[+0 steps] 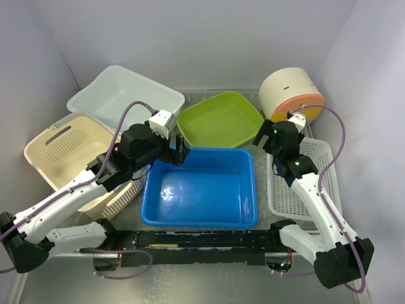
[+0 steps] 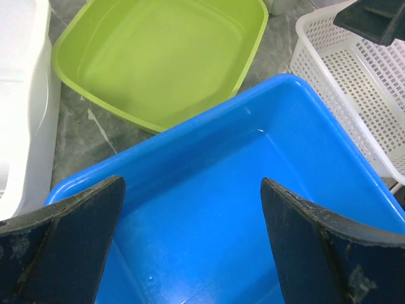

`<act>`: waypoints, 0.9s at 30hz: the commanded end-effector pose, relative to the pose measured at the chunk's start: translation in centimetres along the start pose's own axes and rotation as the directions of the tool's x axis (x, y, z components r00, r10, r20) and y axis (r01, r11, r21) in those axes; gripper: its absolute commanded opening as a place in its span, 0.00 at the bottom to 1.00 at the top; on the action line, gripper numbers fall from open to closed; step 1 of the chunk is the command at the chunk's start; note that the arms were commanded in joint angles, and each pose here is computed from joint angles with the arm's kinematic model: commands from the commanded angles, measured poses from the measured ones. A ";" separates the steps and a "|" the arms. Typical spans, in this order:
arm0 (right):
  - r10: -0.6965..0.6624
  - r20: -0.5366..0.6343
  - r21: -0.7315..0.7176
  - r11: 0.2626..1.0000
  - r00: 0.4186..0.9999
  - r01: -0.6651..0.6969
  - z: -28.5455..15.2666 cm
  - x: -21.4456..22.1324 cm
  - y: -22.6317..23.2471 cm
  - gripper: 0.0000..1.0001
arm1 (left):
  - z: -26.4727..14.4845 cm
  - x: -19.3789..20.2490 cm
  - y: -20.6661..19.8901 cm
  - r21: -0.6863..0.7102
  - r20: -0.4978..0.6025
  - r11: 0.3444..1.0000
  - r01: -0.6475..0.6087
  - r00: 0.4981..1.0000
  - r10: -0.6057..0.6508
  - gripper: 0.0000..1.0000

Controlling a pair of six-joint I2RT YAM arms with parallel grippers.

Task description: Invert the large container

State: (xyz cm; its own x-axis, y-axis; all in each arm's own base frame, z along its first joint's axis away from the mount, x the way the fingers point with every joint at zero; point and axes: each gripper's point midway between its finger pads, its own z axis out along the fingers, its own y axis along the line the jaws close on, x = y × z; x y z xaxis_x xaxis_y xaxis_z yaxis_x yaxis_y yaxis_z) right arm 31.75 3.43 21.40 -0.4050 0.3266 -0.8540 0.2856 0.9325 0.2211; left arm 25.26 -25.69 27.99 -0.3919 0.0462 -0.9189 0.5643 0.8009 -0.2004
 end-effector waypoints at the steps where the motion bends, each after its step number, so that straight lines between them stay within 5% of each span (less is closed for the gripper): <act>1: 0.021 0.053 0.014 1.000 0.998 -0.022 -0.4 -1.7 -0.2 1.00 | -0.8 -1.4 0.3 -0.014 0.072 1.000 0.006 0.997 -0.005 1.00; 13: -0.029 -0.034 0.103 0.994 0.999 0.032 -0.6 0.6 -2.3 1.00 | 1.8 2.2 -5.9 0.196 -0.058 0.979 -0.060 0.996 0.073 1.00; 20: -0.019 -0.199 0.097 0.995 0.980 0.039 -1.6 4.6 -2.8 1.00 | 3.0 6.9 -12.3 0.228 -0.074 0.958 -0.174 0.978 0.196 1.00; 27: -0.014 -0.320 0.177 0.981 0.947 0.074 -2.2 7.0 -4.4 1.00 | 3.5 6.4 -12.8 0.214 -0.090 0.966 -0.146 0.982 0.168 1.00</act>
State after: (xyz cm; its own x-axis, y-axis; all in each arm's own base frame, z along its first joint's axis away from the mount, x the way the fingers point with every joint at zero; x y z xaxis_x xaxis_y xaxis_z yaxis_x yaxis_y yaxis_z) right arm 27.05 2.51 16.27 -0.6145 0.3292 -0.7170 0.3660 0.9240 0.1107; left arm 16.41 -37.46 20.08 -0.3790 0.3286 -0.8651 0.7917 0.5991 -0.1192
